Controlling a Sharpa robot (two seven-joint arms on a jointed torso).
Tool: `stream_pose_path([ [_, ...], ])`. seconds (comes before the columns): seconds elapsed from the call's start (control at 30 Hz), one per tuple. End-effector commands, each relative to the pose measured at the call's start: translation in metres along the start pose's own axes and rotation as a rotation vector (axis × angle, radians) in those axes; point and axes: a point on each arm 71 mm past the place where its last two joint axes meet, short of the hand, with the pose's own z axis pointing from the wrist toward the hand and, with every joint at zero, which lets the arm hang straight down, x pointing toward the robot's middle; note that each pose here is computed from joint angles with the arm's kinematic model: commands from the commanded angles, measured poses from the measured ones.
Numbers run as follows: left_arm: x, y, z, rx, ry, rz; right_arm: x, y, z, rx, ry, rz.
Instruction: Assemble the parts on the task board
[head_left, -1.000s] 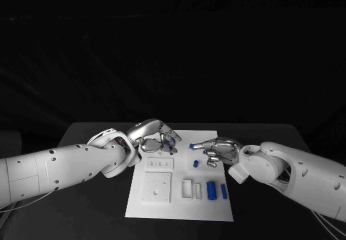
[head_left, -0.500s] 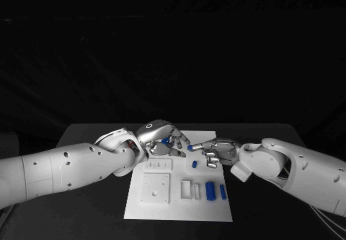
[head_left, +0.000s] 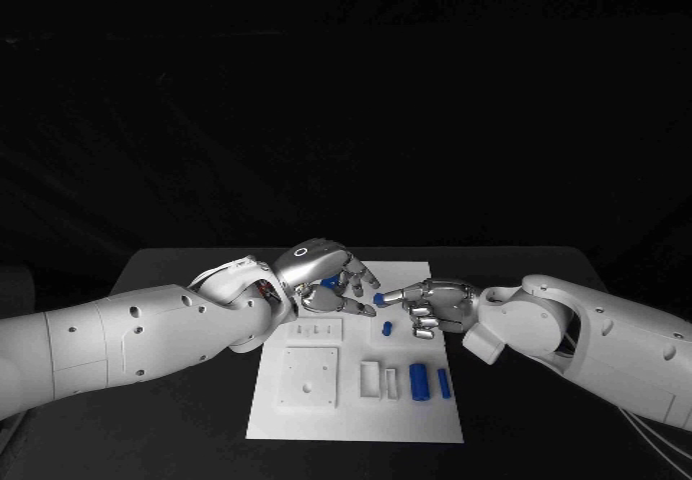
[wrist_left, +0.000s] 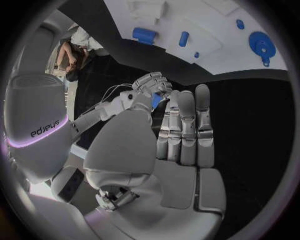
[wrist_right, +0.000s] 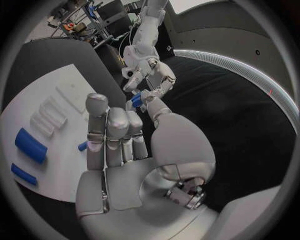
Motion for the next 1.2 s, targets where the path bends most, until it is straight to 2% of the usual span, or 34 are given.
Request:
stream_pose_path([
  [0.03, 0.0001, -0.0020, 0.0020, -0.002, 0.004, -0.001, 0.0021, -0.0006, 0.0000, 0.005, 0.034, 0.000],
  [0.53, 0.0021, -0.0080, 0.0047, 0.012, 0.014, -0.029, 0.0046, -0.0014, 0.0034, 0.015, 0.032, -0.009],
  [1.2, 0.0071, -0.0084, 0.0068, 0.002, 0.071, -0.041, 0.0059, -0.0013, 0.0043, 0.015, 0.044, -0.016],
])
